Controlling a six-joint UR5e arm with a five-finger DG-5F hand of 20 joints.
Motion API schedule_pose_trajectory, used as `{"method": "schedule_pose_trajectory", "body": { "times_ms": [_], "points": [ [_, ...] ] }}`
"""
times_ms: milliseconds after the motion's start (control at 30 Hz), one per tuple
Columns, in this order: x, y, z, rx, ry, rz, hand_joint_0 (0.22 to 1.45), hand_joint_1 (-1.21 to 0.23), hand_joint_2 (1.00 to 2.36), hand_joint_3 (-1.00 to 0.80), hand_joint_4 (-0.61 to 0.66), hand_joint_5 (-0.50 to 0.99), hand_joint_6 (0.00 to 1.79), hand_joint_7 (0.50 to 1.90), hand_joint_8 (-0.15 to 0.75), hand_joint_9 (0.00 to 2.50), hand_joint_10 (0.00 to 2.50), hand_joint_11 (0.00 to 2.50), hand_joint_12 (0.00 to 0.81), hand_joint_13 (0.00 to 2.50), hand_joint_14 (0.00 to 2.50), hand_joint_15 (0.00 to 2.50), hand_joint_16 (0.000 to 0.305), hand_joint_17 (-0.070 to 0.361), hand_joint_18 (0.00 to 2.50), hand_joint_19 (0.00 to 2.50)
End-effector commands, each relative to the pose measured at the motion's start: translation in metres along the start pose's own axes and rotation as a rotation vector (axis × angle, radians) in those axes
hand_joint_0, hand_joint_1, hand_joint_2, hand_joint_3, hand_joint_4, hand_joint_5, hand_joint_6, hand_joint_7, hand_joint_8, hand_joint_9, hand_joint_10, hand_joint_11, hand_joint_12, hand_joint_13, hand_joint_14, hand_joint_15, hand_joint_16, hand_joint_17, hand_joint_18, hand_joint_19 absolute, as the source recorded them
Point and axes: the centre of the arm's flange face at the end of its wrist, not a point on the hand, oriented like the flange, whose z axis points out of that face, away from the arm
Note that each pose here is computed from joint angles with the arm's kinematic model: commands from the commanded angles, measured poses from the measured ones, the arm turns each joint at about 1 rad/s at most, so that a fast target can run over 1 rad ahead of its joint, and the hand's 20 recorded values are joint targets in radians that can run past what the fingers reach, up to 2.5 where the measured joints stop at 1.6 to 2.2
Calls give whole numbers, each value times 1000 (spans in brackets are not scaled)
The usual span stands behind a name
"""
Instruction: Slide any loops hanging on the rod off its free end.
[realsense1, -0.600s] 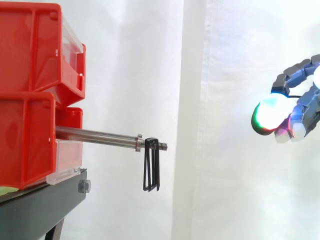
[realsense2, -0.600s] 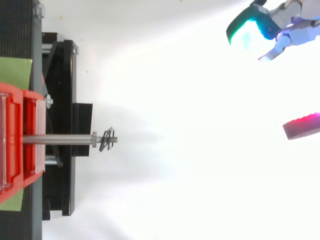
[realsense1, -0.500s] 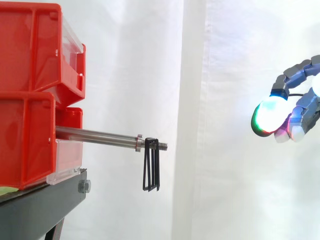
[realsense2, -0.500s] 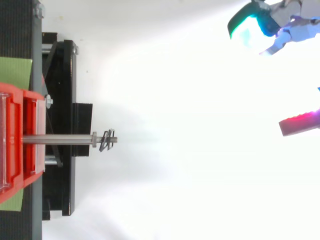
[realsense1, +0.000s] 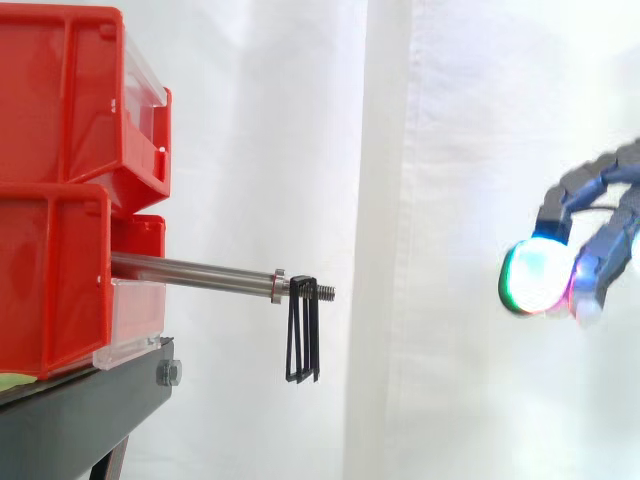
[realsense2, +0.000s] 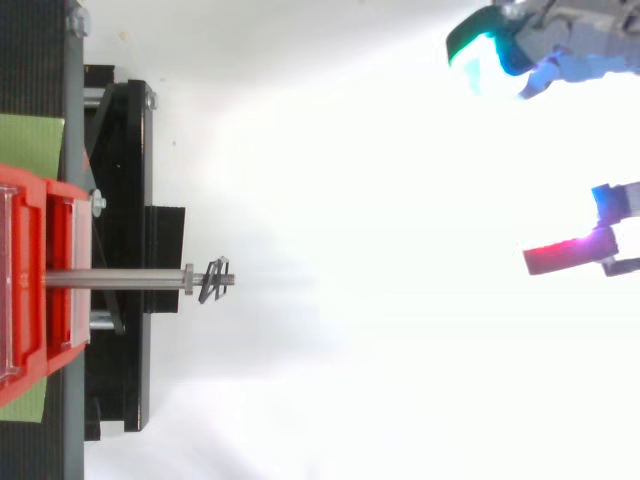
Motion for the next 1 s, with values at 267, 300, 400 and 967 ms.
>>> {"method": "schedule_pose_trajectory", "body": {
  "times_ms": [267, 300, 400, 967],
  "points": [
    [52, -15, 25, 6, -15, -4, 445, -821, 1000, -500, 289, -188, 502, 871, 297, 693, 18, 517, 403, 593, 9, 234, 57, 128, 611, 235],
    [51, -12, 29, 3, -47, -6, 435, -827, 1000, -500, 290, -194, 502, 880, 299, 675, 18, 528, 411, 588, 8, 233, 58, 131, 613, 238],
    [52, -13, 31, 16, -70, -26, 419, -819, 1000, -500, 294, -199, 502, 887, 301, 641, 16, 529, 420, 577, 10, 237, 60, 136, 617, 236],
    [150, -13, 85, -55, -217, 30, 415, -687, 1000, -500, 312, -190, 502, 886, 324, 618, 15, 526, 437, 538, 9, 242, 64, 143, 579, 234]
  ]
}}
